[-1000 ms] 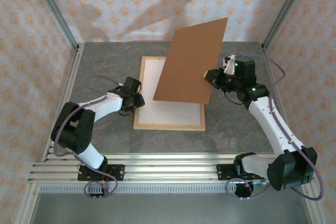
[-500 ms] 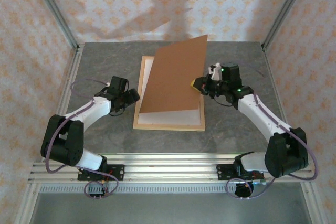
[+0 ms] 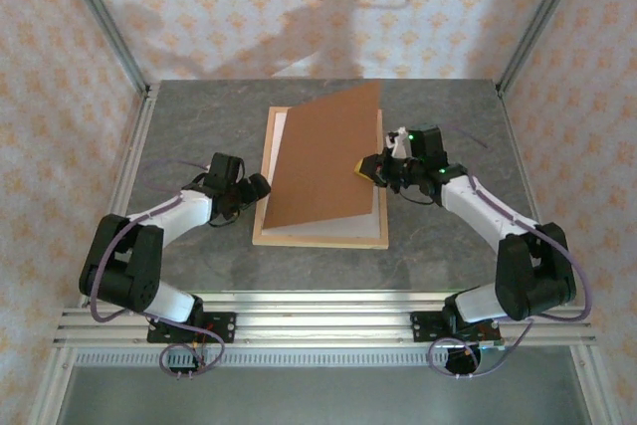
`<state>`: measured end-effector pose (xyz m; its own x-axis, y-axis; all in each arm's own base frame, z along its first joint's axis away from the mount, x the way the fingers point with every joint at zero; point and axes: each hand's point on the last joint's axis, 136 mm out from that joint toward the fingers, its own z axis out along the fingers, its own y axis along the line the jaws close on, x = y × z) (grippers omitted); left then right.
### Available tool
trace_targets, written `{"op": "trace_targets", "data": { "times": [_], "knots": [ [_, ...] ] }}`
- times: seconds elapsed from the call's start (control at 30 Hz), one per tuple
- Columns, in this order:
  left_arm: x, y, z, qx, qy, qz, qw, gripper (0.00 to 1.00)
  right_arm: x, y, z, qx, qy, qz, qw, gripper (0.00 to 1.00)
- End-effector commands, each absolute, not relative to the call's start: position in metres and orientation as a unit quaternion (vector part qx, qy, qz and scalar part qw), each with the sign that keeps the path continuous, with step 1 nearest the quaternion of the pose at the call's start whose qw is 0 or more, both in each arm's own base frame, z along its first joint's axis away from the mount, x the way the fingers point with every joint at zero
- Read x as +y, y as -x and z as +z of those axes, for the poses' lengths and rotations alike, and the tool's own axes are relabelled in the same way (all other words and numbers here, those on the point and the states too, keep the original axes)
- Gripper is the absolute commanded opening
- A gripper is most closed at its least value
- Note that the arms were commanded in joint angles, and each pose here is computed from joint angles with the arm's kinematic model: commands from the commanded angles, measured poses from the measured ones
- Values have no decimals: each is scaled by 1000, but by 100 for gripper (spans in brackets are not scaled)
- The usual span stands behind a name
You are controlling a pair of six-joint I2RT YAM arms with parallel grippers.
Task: Put the photo into the frame
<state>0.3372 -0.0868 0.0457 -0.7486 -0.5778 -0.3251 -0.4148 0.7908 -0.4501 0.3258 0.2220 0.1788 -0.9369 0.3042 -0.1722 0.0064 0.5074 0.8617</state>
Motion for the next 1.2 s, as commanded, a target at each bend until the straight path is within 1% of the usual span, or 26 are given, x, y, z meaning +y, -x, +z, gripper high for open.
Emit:
{"op": "trace_targets", "data": {
  "times": [0.0, 0.43, 0.8, 1.17],
  "knots": [
    [-90, -341, 40, 912, 279, -198, 225, 89, 231, -326, 189, 842, -38, 510, 171, 0],
    [-96, -341, 34, 911, 277, -216, 218, 89, 228, -321, 157, 865, -43, 482, 131, 0],
    [-105, -345, 31, 907, 273, -240, 210, 87, 225, -324, 134, 881, -29, 458, 119, 0],
    [-117, -344, 29, 904, 271, -261, 204, 86, 218, -325, 99, 893, -58, 435, 100, 0]
  ]
}}
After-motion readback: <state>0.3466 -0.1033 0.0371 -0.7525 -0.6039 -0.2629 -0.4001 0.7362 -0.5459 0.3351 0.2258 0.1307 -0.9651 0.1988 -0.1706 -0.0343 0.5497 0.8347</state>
